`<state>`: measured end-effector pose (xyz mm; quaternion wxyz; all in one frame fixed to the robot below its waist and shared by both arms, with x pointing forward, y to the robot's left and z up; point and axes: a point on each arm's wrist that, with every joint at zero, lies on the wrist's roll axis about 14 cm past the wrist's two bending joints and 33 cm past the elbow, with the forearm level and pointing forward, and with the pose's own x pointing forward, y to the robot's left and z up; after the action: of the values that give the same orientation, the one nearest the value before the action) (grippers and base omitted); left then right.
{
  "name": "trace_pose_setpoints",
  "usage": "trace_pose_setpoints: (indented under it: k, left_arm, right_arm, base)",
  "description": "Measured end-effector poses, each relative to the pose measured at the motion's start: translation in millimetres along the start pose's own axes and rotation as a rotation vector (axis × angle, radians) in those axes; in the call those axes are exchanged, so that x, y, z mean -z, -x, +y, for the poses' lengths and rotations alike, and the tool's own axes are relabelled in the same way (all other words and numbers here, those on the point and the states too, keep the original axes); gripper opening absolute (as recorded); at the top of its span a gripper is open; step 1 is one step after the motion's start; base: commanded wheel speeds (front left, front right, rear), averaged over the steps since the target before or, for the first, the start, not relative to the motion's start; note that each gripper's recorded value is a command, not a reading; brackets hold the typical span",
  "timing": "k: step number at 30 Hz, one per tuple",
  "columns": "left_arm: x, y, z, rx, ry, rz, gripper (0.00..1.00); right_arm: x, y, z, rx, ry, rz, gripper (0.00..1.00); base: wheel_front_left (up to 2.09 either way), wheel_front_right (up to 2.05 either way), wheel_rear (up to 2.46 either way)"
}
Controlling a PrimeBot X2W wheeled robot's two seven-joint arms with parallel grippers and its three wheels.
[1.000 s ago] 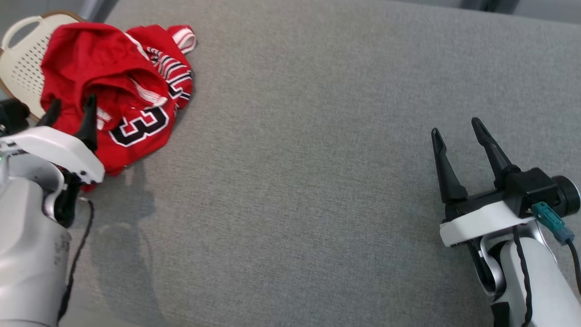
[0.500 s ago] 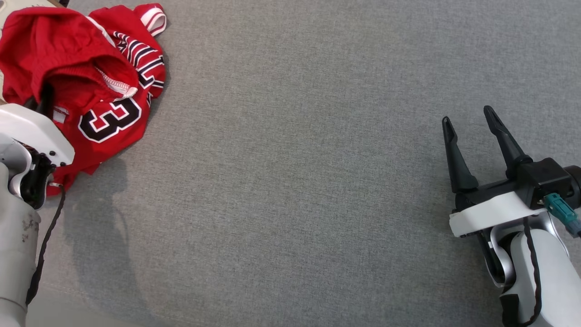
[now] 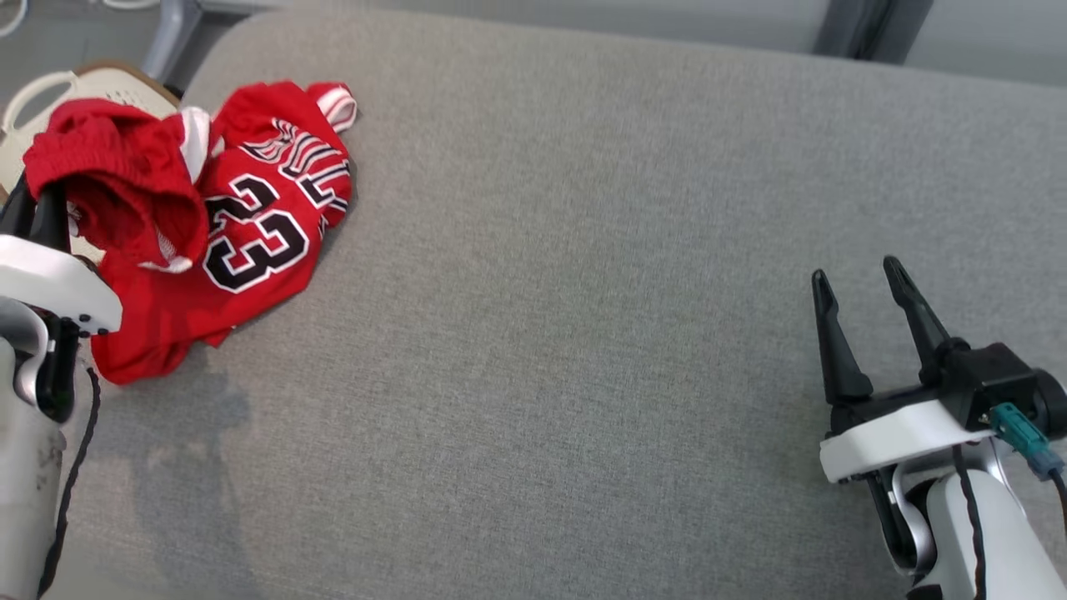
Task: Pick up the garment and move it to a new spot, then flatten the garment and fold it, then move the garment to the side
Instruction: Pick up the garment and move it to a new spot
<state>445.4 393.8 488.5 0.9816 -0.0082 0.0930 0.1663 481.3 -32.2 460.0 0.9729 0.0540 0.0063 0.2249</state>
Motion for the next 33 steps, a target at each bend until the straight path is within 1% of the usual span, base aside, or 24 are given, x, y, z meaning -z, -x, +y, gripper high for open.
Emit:
trace_pose_setpoints:
  k: [4,9,13,17,23,26,30,33]
  left_arm:
    - [-18,23,1,0.003,-0.005,-0.084,0.0]
    - [-16,60,5,-0.011,0.0,-0.117,0.0]
    - [-17,90,-2,0.004,0.012,-0.141,0.0]
    - [-25,118,-16,0.036,0.029,-0.174,0.0]
    - [-50,141,-63,0.146,0.031,-0.229,0.0]
    - [-58,145,-96,0.233,0.012,-0.236,0.0]
    - [-51,143,-150,0.388,-0.015,-0.195,0.0]
    - [-49,139,-201,0.538,-0.021,-0.178,0.0]
  right_arm:
    - [-18,13,5,0.01,-0.004,-0.03,1.0]
    - [-36,31,11,0.014,-0.001,-0.062,1.0]
    - [-46,46,16,0.018,-0.013,-0.08,1.0]
    - [-54,60,16,0.031,-0.027,-0.097,1.0]
    - [-60,71,8,0.061,-0.025,-0.116,1.0]
    - [-63,75,-1,0.086,-0.027,-0.127,1.0]
    - [-66,78,-19,0.135,-0.029,-0.142,1.0]
    - [-63,81,-32,0.173,-0.03,-0.14,1.0]
  base:
    - [0.0,0.0,0.0]
    - [0.0,0.0,0.0]
    - [0.0,0.0,0.0]
    - [0.0,0.0,0.0]
    - [0.0,0.0,0.0]
    - [0.0,0.0,0.0]
    - [0.0,0.0,0.0]
    - [0.0,0.0,0.0]
